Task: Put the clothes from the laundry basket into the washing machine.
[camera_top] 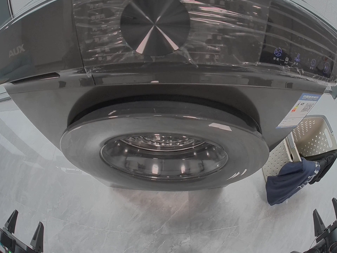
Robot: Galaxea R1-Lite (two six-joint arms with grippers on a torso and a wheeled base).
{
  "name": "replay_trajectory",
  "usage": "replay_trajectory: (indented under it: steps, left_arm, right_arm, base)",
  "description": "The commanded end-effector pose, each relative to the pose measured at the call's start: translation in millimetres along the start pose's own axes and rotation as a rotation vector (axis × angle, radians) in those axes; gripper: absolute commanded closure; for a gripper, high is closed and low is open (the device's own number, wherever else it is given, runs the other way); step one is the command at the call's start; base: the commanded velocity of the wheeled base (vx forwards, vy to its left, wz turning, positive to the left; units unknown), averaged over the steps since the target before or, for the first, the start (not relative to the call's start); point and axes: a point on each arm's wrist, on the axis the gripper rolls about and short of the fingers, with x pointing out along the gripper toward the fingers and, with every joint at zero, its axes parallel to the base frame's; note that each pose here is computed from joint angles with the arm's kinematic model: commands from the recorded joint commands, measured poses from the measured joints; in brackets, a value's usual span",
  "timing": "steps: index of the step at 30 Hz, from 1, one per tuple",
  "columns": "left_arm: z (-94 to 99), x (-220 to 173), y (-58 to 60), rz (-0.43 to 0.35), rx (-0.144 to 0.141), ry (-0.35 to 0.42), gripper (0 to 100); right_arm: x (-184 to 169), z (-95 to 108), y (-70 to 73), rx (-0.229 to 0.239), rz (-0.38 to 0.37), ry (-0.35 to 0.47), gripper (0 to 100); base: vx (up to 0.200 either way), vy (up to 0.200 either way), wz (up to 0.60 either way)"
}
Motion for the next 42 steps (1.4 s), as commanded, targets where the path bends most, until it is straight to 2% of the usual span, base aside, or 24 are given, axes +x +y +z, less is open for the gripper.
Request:
replay_trajectory:
  steps: [1, 2, 3, 5, 7, 10, 12, 15, 19, 22, 29, 35, 42]
  left_arm:
    - [-4.7, 1, 0.3, 0.002, -0.002, 0.009, 0]
    - [-4.7, 1, 0.3, 0.002, 0.0, 0.009, 0]
    - [-4.5, 1, 0.2, 0.0, 0.0, 0.008, 0]
    - [-4.7, 1, 0.3, 0.002, 0.0, 0.009, 0]
    - [-4.7, 1, 0.3, 0.002, 0.0, 0.009, 0]
    - [-4.7, 1, 0.2, 0.004, 0.0, 0.009, 0]
    - [-4.7, 1, 0.3, 0.002, 0.0, 0.009, 0]
    - [-4.7, 1, 0.2, 0.001, 0.0, 0.009, 0]
    - [-4.7, 1, 0.2, 0.001, -0.002, 0.009, 0]
    - [-4.5, 1, 0.2, 0.0, 0.0, 0.008, 0]
    - [-4.7, 1, 0.2, 0.001, -0.002, 0.009, 0]
    - [-4.7, 1, 0.2, 0.001, -0.002, 0.009, 0]
    - [-4.7, 1, 0.2, 0.001, -0.002, 0.009, 0]
  right_arm:
    - [-4, 11, 0.3, 0.001, 0.001, -0.075, 0]
    - [-11, 40, 1.0, 0.011, 0.009, -0.164, 0]
    - [-7, 46, 1.0, 0.025, 0.018, -0.128, 0]
    - [8, 42, 1.1, 0.058, 0.059, 0.006, 0]
    - [23, 28, 2.0, 0.097, 0.125, 0.16, 0]
    - [41, 24, 4.8, 0.111, 0.189, 0.316, 0]
    - [55, 27, 8.0, 0.111, 0.222, 0.392, 0]
    - [76, 31, 13.6, 0.106, 0.255, 0.452, 0]
    - [91, 36, 19.4, 0.098, 0.294, 0.441, 0]
    - [102, 42, 28.4, 0.081, 0.369, 0.407, 0]
    - [116, 53, 41.7, 0.073, 0.448, 0.416, 0]
    - [134, 68, 53.1, 0.074, 0.476, 0.381, 0]
    - [161, 70, 66.7, 0.072, 0.484, 0.37, 0]
  base:
    - [0.0, 0.0, 0.0]
    - [0.0, 0.0, 0.0]
    - [0.0, 0.0, 0.0]
    - [0.0, 0.0, 0.0]
    - [0.0, 0.0, 0.0]
    - [0.0, 0.0, 0.0]
    - [0.0, 0.0, 0.0]
    - [0.0, 0.0, 0.0]
    - [0.0, 0.0, 0.0]
    - [0.0, 0.0, 0.0]
    - [0.0, 0.0, 0.0]
    - [0.0, 0.0, 0.0]
    - [0.0, 0.0, 0.0]
